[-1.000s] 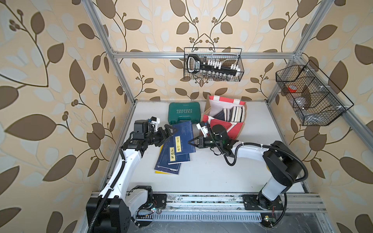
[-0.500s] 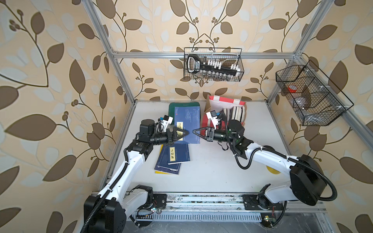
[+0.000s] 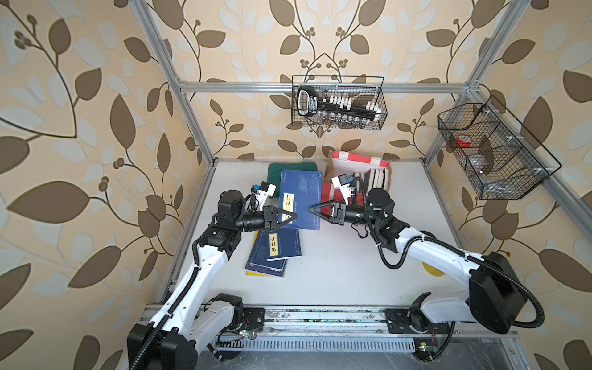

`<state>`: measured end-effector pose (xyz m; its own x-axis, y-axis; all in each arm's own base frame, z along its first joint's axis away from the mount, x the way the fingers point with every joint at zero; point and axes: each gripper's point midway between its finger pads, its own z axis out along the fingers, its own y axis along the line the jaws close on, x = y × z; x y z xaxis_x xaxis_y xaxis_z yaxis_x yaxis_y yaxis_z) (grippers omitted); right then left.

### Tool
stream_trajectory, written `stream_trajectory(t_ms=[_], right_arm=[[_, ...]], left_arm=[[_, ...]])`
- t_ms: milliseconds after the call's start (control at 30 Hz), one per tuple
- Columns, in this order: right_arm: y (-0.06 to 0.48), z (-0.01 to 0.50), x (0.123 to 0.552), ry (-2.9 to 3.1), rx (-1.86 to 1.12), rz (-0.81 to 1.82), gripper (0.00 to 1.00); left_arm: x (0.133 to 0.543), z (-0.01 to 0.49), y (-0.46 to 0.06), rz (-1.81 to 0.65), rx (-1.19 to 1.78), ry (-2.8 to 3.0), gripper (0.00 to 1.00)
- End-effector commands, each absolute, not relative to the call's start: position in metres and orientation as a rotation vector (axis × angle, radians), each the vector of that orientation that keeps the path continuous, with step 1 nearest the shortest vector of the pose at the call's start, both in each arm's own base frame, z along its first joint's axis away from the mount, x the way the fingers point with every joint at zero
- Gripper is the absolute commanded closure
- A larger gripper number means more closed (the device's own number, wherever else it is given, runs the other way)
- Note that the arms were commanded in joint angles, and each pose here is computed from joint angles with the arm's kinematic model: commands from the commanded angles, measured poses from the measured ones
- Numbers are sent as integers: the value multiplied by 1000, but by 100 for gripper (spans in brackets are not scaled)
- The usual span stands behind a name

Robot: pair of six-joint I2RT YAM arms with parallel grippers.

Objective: Put the books into the canvas bag
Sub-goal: Pick up the book from the book.

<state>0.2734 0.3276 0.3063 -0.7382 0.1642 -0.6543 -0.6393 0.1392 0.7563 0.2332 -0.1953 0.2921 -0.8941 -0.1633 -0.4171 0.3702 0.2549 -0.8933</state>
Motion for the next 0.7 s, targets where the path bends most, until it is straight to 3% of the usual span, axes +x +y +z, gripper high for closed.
stream_trajectory(t_ms=[0, 167, 400, 533, 667], right_arm=[[313, 327, 264, 1735, -611, 1696, 34], [302, 334, 262, 1744, -741, 1732, 25], [290, 342, 254, 1759, -812, 1707, 24], [281, 343, 241, 1782, -852, 1663, 30], [276, 339, 231, 1845, -857, 1637, 47]], left_arm=[[212, 313, -203, -1669, 416, 2049, 98], [187, 309, -220, -1685, 578, 2078, 94], [166, 302, -231, -1678, 695, 2107, 94], [165, 297, -234, -1675, 706, 2126, 92], [167, 296, -236, -1684, 712, 2135, 91]])
